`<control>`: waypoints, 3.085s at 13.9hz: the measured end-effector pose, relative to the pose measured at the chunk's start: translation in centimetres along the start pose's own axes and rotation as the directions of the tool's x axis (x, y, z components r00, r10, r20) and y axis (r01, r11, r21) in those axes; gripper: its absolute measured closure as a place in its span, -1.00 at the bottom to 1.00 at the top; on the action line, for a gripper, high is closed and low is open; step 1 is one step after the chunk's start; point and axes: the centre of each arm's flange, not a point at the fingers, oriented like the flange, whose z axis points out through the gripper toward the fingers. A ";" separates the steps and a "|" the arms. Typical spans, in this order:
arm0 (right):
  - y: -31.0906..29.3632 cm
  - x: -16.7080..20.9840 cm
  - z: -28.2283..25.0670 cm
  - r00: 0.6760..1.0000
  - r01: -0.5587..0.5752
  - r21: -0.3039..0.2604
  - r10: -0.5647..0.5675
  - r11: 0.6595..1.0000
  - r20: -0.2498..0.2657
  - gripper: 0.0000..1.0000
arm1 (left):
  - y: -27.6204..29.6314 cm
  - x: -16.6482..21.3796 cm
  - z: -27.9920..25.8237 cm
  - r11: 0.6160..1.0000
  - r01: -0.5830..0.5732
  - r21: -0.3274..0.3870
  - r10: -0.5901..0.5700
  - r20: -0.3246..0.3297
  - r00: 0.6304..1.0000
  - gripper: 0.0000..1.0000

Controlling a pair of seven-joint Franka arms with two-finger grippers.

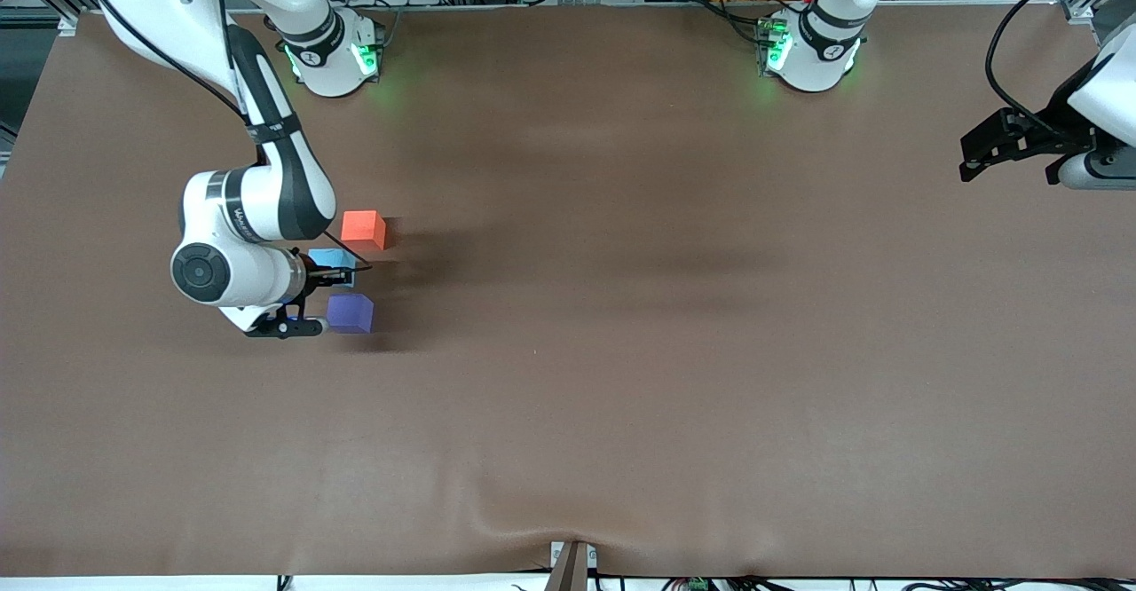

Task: Place blue block between orange and purple blocks
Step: 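Lower the blue cube into the gap between the orange and purple cubes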

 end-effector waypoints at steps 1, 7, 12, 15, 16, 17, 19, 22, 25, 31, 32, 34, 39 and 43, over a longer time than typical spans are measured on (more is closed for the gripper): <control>-0.3 -0.1 0.4 1.000 0.005 -0.001 -0.005 1.000 -0.007 -0.12 | -0.1 0.0 0.0 1.000 0.002 0.000 -0.002 0.000 1.000 -1.00; -1.8 -0.9 2.8 0.999 0.030 -0.012 -0.030 0.999 -0.040 -0.12 | -0.6 0.1 0.5 1.000 0.011 0.000 -0.011 0.009 1.000 -1.00; -2.2 -0.9 3.0 0.998 0.036 -0.014 -0.037 0.999 -0.050 -0.12 | -0.6 0.1 0.5 1.000 0.011 0.000 -0.011 0.011 1.000 -1.00; -2.6 -1.1 3.2 0.998 0.044 -0.017 -0.045 0.999 -0.047 -0.12 | -0.6 0.1 0.6 1.000 0.011 0.000 -0.011 0.012 1.000 -1.00; -2.6 -1.1 3.2 0.998 0.044 -0.017 -0.045 0.999 -0.046 -0.12 | -0.6 0.1 0.6 1.000 0.011 0.000 -0.011 0.012 1.000 -1.00; -2.6 -1.1 3.2 0.998 0.044 -0.017 -0.045 0.999 -0.046 -0.12 | -0.6 0.1 0.6 1.000 0.011 0.000 -0.011 0.012 1.000 -1.00; -2.6 -1.1 3.4 0.998 0.043 -0.017 -0.044 0.999 -0.050 -0.12 | -0.6 0.1 0.6 1.000 0.011 0.000 -0.011 0.012 1.000 -1.00; -2.4 -1.3 4.2 0.997 0.040 -0.018 -0.041 0.999 -0.064 -0.12 | -0.6 0.1 0.7 1.000 0.012 0.001 -0.012 0.015 1.000 -1.00; -2.3 -1.4 4.6 0.997 0.040 -0.019 -0.041 0.999 -0.064 -0.12 | -0.6 0.1 0.8 1.000 0.012 0.001 -0.012 0.016 1.000 -1.00; -2.4 -1.4 4.8 0.997 0.041 -0.020 -0.042 0.999 -0.069 -0.12 | -0.6 0.1 0.8 1.000 0.012 0.001 -0.012 0.016 1.000 -1.00; -2.4 -1.3 4.9 0.997 0.040 -0.020 -0.042 0.999 -0.070 -0.12 | -0.6 0.1 0.8 1.000 0.012 0.001 -0.012 0.016 1.000 -1.00; -2.4 -1.3 5.1 0.997 0.040 -0.021 -0.041 0.999 -0.069 -0.12 | -0.6 0.1 0.8 1.000 0.011 0.001 -0.011 0.016 1.000 -1.00; -2.6 -1.2 5.0 0.997 0.039 -0.019 -0.040 0.999 -0.071 -0.99 | -0.6 -0.4 0.9 1.000 0.011 0.002 -0.011 0.050 0.999 -1.00; -3.2 -0.7 0.9 0.999 0.046 -0.012 -0.046 0.999 0.004 -1.00 | -0.5 -0.5 0.8 1.000 -0.016 0.001 0.016 0.052 0.999 -1.00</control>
